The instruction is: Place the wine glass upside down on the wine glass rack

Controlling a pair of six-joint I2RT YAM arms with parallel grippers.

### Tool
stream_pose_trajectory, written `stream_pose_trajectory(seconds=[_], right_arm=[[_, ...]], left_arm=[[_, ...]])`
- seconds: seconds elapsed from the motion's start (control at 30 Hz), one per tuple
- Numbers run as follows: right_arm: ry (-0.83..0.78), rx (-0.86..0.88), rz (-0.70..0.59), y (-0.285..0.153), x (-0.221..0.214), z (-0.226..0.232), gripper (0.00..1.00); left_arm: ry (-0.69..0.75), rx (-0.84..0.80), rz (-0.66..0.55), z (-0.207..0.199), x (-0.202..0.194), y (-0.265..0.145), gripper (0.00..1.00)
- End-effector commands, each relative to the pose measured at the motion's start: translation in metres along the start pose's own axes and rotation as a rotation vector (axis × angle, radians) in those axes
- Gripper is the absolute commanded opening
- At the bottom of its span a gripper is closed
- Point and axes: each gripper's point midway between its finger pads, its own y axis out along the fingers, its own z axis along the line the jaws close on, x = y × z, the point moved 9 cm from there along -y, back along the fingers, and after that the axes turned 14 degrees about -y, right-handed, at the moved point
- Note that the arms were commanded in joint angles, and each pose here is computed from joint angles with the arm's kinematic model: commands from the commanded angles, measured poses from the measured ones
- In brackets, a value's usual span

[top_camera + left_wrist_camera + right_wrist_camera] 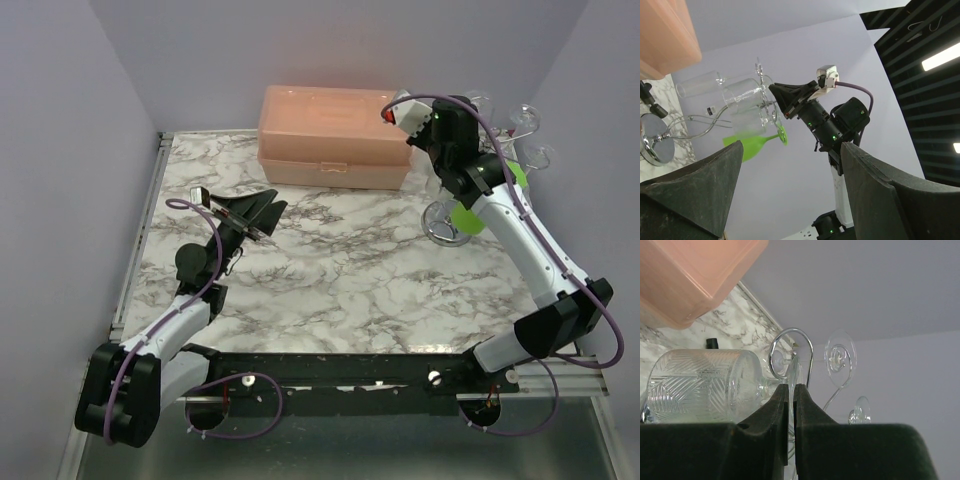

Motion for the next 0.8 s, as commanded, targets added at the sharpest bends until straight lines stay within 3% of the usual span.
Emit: stream_pose_trajectory(seconds=[0.0,0.77], right_arm=[[-0.006,-0.137,-0.001,-0.0114,-0.0034,-0.0233,0.0],[-0.065,-0.217,-0.039,-0.0015,0.0029,-0.0279,0.0]], left_arm=[[0.025,-0.056,0.04,-0.0135,-0.0034,0.0036,0.81],[0.027,-0.061,0.04,-0.0141,-0.0043,0.0015,0.81]])
